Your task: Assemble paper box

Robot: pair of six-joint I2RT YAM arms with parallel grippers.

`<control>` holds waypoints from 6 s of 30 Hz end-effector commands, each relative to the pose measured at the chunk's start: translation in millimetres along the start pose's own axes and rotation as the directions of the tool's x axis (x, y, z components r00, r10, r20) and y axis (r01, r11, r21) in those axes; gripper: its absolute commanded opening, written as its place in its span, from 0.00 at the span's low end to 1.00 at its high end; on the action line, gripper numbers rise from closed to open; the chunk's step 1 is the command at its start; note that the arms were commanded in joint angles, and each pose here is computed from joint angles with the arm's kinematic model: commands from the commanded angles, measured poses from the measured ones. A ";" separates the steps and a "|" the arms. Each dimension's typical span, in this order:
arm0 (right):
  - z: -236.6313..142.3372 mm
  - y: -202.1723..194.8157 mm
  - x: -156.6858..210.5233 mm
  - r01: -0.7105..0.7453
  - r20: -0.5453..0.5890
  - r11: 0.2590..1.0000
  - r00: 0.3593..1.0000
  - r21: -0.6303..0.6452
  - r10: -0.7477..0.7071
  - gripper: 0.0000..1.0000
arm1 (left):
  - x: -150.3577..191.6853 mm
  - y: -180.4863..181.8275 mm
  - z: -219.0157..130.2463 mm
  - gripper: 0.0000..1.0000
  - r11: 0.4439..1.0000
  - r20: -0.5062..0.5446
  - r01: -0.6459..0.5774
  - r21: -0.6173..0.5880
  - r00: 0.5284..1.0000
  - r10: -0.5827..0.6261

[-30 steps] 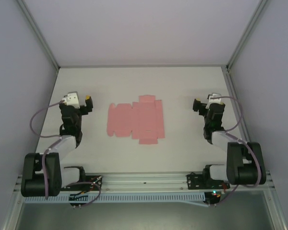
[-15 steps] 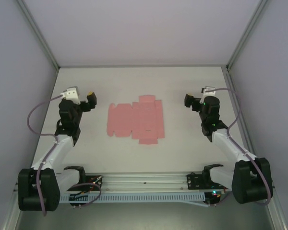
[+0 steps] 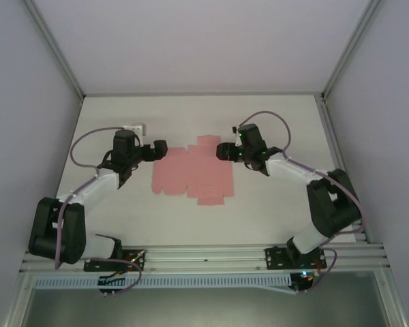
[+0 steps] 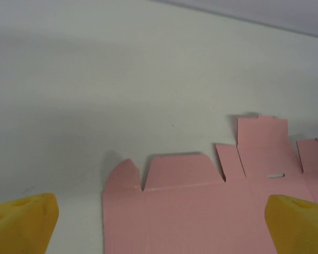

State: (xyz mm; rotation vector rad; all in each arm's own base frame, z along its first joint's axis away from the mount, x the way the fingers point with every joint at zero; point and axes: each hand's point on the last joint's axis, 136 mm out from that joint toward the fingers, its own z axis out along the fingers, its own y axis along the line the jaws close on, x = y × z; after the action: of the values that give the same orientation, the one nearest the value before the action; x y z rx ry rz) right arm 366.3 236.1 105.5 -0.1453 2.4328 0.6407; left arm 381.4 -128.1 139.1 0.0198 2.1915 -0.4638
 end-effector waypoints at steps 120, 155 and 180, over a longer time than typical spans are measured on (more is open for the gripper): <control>-34.1 -34.1 41.8 0.030 -0.024 0.885 0.999 -0.465 -0.047 0.00 | -15.2 -120.1 -56.5 0.00 0.604 0.240 -0.666 0.439 0.734 0.635; -92.9 55.3 -36.5 0.790 0.022 0.212 0.245 0.575 -0.969 0.06 | -89.6 -126.3 -48.5 1.00 0.882 0.145 -0.250 0.400 0.967 0.208; -86.0 71.1 -28.0 0.807 0.108 0.304 0.290 0.506 -0.951 0.06 | -44.0 -162.5 3.2 1.00 0.868 0.038 -0.383 0.317 0.919 0.391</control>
State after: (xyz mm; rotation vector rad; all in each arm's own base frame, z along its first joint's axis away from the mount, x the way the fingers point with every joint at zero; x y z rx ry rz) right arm 326.3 247.3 196.0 -1.1250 1.5891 -0.3879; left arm 381.8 -269.1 231.0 0.5830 2.0301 -0.6594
